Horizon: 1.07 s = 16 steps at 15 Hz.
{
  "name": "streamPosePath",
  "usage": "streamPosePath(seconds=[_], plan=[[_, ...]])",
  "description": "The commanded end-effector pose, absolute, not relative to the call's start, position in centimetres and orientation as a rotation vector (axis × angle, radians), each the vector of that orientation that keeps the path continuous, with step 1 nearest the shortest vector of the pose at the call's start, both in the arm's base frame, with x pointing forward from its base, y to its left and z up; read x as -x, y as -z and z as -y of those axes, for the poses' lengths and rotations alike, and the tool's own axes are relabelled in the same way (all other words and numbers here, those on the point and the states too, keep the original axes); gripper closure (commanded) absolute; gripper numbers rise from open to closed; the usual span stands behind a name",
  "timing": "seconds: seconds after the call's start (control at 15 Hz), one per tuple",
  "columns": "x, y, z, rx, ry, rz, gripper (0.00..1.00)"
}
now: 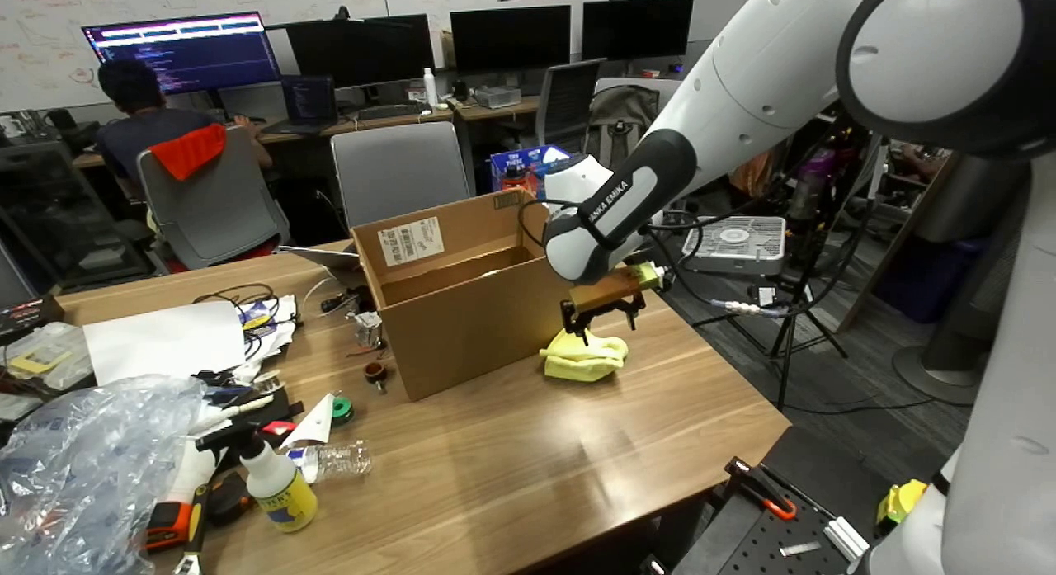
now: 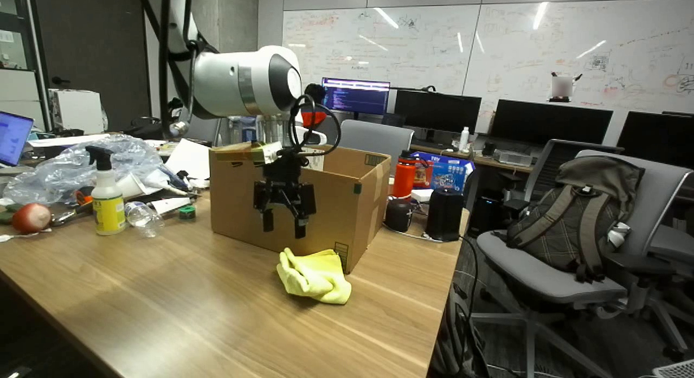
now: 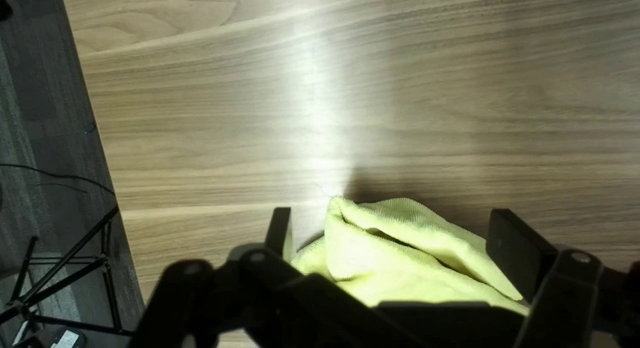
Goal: Put all the towels into the box.
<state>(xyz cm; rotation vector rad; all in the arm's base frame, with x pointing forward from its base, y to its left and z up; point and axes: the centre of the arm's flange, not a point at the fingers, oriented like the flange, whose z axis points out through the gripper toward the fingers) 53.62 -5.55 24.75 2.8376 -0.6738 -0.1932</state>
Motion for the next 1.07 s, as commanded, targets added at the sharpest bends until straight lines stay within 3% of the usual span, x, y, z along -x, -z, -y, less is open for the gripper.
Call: streamPosePath(seconds=[0.0, 1.0], plan=[[-53.9, -23.5, 7.1, -2.857, 0.134, 0.653, 0.0], [-56.8, -18.0, 7.1, -2.966, 0.141, 0.364, 0.0]])
